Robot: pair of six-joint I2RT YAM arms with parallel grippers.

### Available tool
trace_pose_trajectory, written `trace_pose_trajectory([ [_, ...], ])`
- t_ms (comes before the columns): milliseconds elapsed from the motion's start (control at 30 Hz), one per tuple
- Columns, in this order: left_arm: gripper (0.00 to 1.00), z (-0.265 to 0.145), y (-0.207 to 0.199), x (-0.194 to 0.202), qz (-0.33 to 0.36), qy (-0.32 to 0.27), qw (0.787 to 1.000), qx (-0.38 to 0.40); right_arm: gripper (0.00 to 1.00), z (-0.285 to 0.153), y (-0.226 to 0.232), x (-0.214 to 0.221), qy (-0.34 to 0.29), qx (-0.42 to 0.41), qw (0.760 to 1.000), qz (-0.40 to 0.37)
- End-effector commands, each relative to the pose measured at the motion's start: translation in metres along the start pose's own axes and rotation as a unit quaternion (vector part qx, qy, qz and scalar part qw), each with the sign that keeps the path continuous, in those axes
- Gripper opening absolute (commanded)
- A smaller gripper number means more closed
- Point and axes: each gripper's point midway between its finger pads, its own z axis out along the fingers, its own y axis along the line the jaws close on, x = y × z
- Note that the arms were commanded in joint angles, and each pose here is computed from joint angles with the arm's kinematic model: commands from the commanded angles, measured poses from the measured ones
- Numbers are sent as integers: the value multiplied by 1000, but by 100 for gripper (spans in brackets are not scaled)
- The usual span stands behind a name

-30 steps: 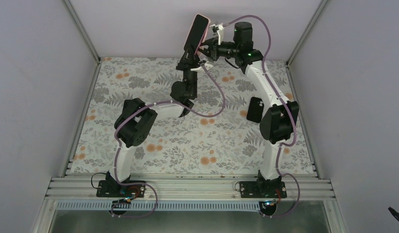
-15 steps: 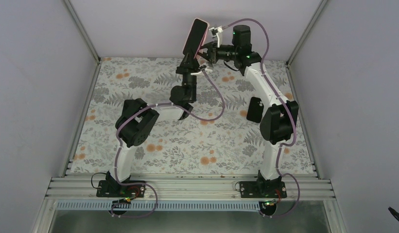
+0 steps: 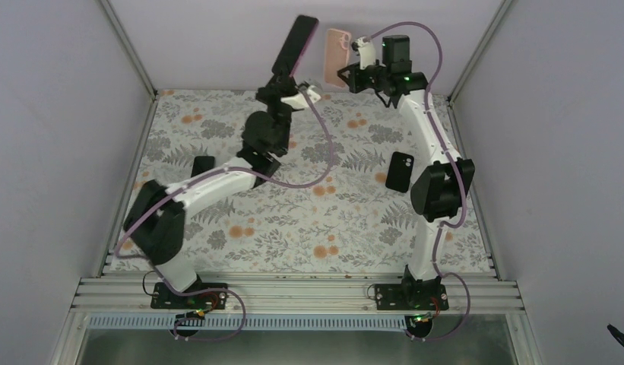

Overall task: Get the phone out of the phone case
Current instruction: Remove the phone case from the phone, then place the phone case at the center of the board.

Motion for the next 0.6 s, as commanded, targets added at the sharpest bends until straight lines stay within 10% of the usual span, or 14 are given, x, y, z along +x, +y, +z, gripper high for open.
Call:
trace_pose_trajectory([
  [0,2,-1,71,-19,-86,2,996,12,3,-23,-57,16,47,153,985,-60],
  [567,2,-50,125,121,194,142,968,-71,3,-60,-41,146,202,31,978,39],
])
